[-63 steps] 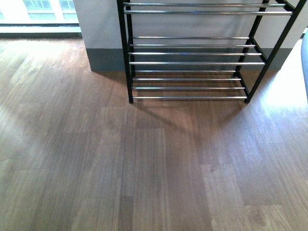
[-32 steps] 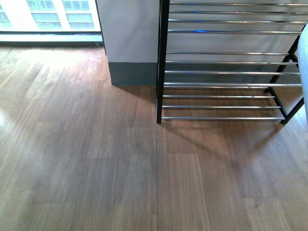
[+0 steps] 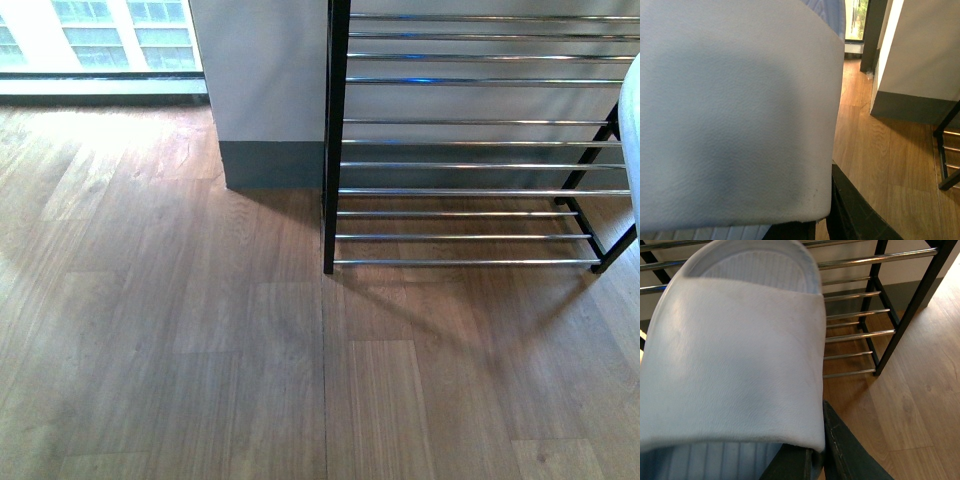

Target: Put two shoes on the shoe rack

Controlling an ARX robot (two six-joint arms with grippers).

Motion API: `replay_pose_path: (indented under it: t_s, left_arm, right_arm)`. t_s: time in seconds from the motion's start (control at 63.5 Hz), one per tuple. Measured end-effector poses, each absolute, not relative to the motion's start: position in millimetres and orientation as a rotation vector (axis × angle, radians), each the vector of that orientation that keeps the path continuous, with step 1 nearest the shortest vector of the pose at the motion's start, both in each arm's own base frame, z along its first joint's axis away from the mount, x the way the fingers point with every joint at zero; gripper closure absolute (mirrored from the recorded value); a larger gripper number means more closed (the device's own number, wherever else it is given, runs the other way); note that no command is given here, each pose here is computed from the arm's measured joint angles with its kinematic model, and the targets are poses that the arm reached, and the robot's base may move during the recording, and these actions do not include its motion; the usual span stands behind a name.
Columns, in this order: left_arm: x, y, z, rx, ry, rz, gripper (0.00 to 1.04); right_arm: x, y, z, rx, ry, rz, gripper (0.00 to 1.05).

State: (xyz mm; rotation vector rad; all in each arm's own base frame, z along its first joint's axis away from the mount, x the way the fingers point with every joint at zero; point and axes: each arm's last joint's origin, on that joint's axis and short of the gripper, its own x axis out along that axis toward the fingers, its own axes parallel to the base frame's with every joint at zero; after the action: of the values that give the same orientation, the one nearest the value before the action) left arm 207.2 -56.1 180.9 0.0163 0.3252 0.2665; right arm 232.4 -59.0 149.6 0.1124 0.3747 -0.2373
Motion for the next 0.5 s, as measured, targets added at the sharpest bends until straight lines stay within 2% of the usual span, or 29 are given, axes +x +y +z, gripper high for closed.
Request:
replay_pose_path:
  t_s: [0.504]
  left_arm:
    - [207.2,-55.8,181.2,0.016,0.324,0.269,1.03]
  right_arm:
    - [232.3,-59.4,149.7,0.113,0.374,-0.238,1.03]
